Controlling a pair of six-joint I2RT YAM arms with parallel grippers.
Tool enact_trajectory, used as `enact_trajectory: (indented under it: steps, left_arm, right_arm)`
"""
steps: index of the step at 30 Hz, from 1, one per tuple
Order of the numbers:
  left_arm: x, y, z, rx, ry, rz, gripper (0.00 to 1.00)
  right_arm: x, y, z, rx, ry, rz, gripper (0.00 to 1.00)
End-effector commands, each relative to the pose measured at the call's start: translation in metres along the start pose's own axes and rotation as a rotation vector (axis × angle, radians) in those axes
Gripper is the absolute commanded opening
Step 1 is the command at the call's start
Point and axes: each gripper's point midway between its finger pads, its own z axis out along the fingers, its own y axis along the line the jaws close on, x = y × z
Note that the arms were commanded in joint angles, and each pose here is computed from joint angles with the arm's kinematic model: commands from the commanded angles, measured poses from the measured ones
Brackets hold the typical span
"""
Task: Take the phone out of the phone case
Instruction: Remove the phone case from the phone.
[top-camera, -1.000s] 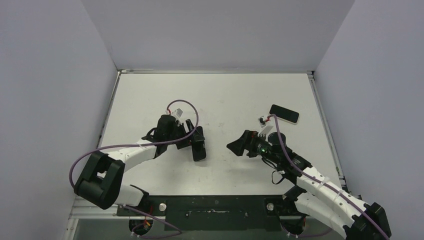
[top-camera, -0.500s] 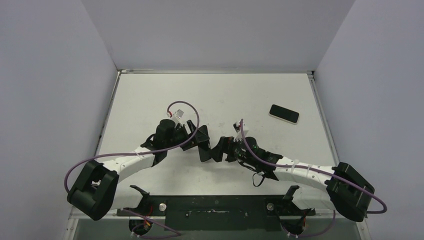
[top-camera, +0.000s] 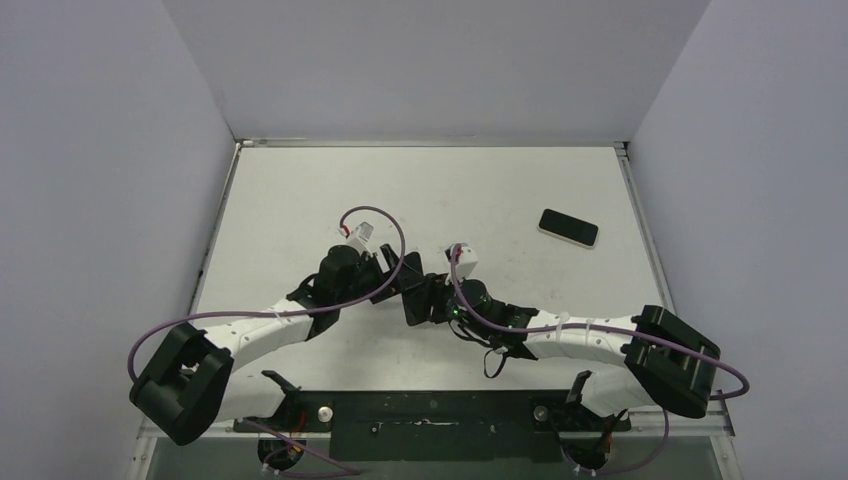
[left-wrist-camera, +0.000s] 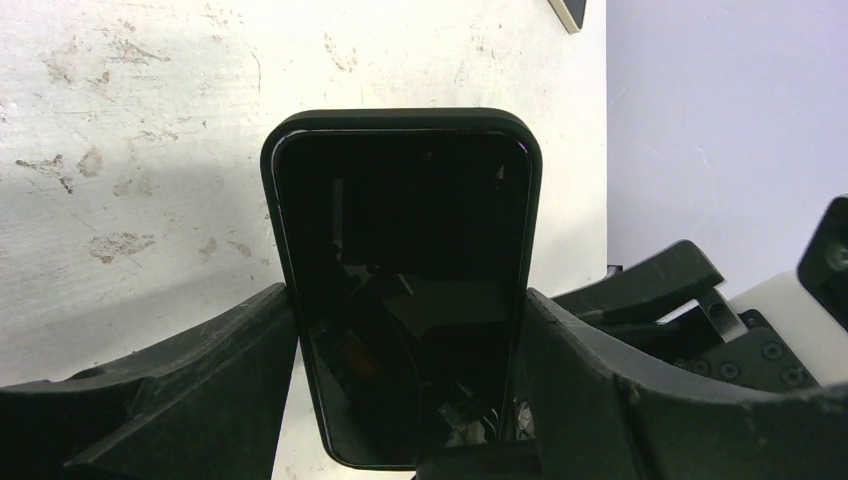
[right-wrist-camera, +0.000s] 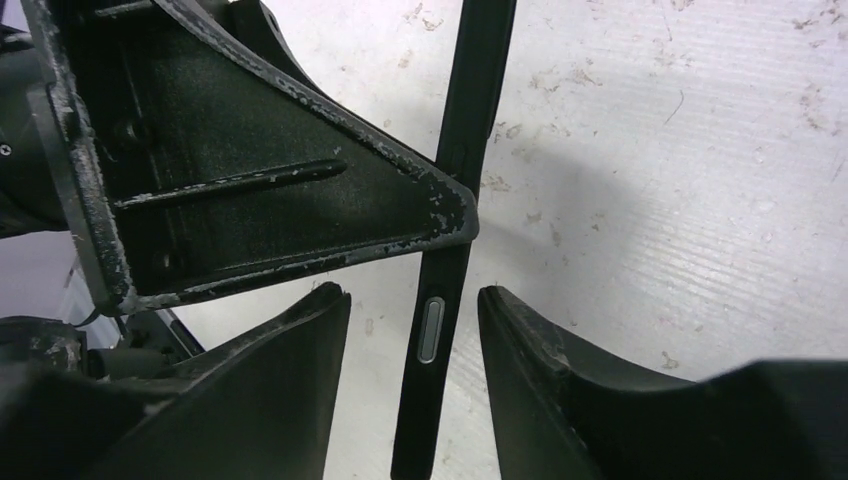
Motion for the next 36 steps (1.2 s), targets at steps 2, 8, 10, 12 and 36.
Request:
enact_trajectory:
  steps: [2, 8, 10, 12, 36]
  left_arm:
    - [-0.026, -0.037, -0.007, 0.117, -0.120, 0.065, 0.00]
    - [-0.032, -0.045, -0.013, 0.140, -0.137, 0.159, 0.10]
    - [-0.037, -0.048, -0.016, 0.141, -0.155, 0.183, 0.28]
    - [-0.041, -0.053, -0.019, 0.149, -0.174, 0.212, 0.51]
    - [-0.031, -0.116, -0.067, 0.561, -0.220, 0.381, 0.97]
  right_arm:
    - [-0.031, 0.020, 0.003, -0.049, -0.117, 0.001, 0.39]
    - [-0.038, 0.028, -0.007, -0.107, -0.147, -0.016, 0.03]
    - [-0.044, 0.031, -0.011, -0.135, -0.161, -0.021, 0.00]
    - [-0.050, 0.034, -0.015, -0.167, -0.178, -0.028, 0.00]
    - [-0.120, 0.034, -0.103, -0.622, -0.291, -0.062, 0.00]
